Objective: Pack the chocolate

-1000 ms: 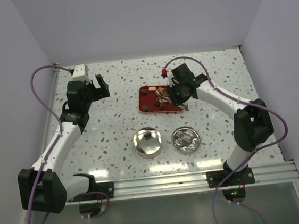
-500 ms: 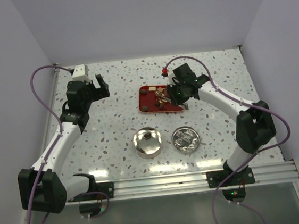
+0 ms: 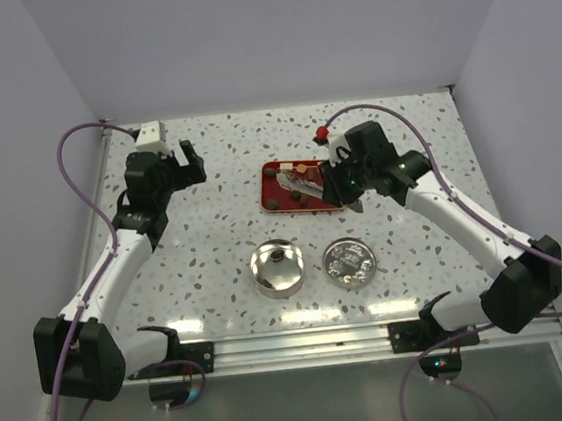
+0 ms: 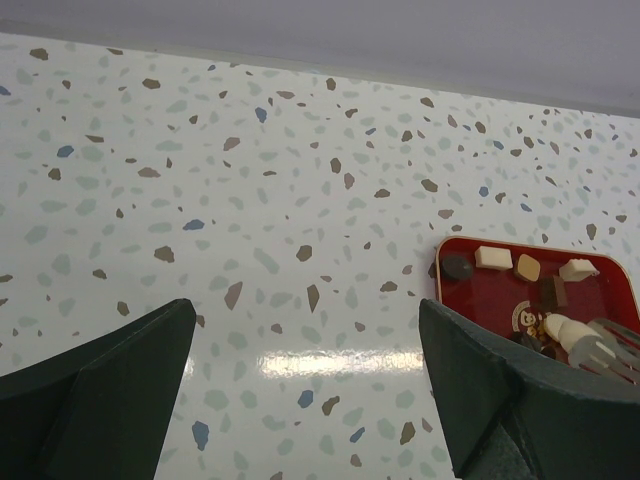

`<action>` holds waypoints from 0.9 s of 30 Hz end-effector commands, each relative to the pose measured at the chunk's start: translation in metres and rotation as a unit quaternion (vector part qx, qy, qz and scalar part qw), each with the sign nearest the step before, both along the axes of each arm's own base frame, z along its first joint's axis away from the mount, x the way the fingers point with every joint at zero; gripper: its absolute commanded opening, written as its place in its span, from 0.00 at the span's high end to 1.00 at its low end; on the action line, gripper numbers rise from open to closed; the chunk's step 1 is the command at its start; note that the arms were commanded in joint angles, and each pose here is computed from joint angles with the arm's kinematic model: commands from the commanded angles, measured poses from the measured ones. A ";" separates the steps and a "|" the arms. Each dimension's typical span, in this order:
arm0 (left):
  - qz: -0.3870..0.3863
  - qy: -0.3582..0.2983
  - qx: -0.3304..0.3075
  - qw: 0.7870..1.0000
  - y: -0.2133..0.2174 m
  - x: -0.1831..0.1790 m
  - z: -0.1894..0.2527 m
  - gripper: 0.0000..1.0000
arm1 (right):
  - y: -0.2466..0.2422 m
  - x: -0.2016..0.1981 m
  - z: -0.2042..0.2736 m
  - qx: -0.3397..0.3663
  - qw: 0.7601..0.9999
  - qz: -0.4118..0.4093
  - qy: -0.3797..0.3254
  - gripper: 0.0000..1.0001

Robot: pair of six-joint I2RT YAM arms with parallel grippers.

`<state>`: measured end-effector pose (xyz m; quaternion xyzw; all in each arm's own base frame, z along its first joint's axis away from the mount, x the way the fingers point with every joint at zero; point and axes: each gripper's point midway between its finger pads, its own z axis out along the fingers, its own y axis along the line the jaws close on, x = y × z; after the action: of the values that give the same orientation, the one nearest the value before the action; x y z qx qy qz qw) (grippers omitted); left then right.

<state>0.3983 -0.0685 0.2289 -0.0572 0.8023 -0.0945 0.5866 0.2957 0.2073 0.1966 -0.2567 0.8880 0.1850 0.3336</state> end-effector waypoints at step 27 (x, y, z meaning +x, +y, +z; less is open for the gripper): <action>-0.005 -0.021 -0.009 1.000 -0.001 0.001 0.018 0.00 | 0.005 -0.143 0.013 0.037 0.979 0.145 0.136 0.76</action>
<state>0.3980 -0.0699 0.2289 -0.0549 0.8025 -0.0976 0.5860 0.1593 0.2089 0.1967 -0.3247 0.8839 0.2802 0.1866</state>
